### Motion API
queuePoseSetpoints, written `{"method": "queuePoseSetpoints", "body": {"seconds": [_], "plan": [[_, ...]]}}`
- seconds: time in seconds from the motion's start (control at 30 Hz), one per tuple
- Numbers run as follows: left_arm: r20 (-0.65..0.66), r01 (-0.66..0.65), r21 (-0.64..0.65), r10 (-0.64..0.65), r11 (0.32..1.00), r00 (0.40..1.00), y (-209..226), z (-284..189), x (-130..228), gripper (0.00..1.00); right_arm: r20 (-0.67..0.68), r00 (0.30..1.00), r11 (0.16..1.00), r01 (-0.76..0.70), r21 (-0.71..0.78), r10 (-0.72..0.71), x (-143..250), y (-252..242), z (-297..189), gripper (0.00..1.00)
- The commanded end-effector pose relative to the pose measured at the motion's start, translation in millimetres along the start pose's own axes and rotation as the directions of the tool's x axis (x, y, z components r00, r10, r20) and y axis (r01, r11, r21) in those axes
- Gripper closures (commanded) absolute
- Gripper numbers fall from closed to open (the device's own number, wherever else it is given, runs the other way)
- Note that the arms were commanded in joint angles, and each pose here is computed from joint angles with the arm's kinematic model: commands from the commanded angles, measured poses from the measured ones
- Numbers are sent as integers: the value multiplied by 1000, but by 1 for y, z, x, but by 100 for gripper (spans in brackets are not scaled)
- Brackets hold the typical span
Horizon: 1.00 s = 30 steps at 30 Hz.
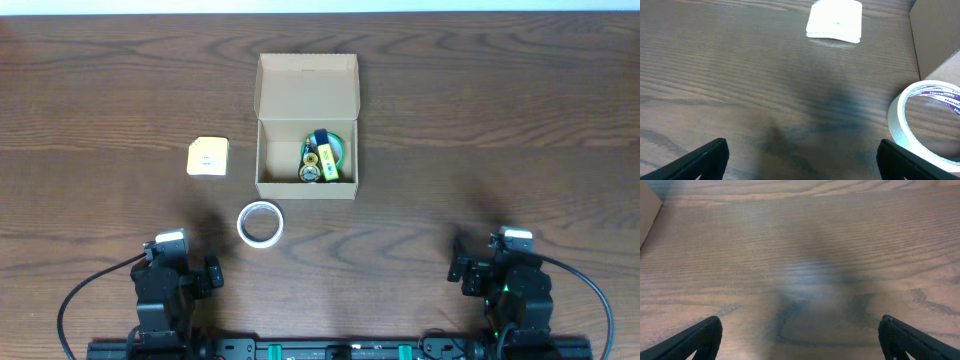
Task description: Pack container
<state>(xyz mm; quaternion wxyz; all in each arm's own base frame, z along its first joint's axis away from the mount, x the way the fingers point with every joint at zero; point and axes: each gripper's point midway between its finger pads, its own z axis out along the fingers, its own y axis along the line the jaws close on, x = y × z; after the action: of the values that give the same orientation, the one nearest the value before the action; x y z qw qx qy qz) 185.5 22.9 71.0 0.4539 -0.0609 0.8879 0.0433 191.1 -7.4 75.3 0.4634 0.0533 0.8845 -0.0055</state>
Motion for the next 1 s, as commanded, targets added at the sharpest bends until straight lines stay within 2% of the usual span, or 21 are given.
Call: {"method": "queuePoseSetpoints", "body": {"seconds": [0.0,0.2,0.43,0.57,0.8,0.97], "plan": [[-28,0,-2,0,1000,1000,0,2,9,5,3,1000,1000,10,1,-10,1,-1,1,1],[-19,2,-1,-2,1000,1000,0,2,7,5,3,1000,1000,10,1,-10,1,-1,1,1],[48,12,95,-17,995,999,-17,1,-12,5,3,1000,1000,10,1,-10,1,-1,1,1],[13,62,105,-64,993,998,-19,-5,-25,5,3,1000,1000,10,1,-10,1,-1,1,1],[-70,60,96,-53,994,996,-23,-15,-95,5,3,1000,1000,10,1,-10,1,-1,1,1],[-110,59,91,-49,994,993,-28,-3,-147,5,3,1000,1000,10,1,-10,1,-1,1,1]]}}
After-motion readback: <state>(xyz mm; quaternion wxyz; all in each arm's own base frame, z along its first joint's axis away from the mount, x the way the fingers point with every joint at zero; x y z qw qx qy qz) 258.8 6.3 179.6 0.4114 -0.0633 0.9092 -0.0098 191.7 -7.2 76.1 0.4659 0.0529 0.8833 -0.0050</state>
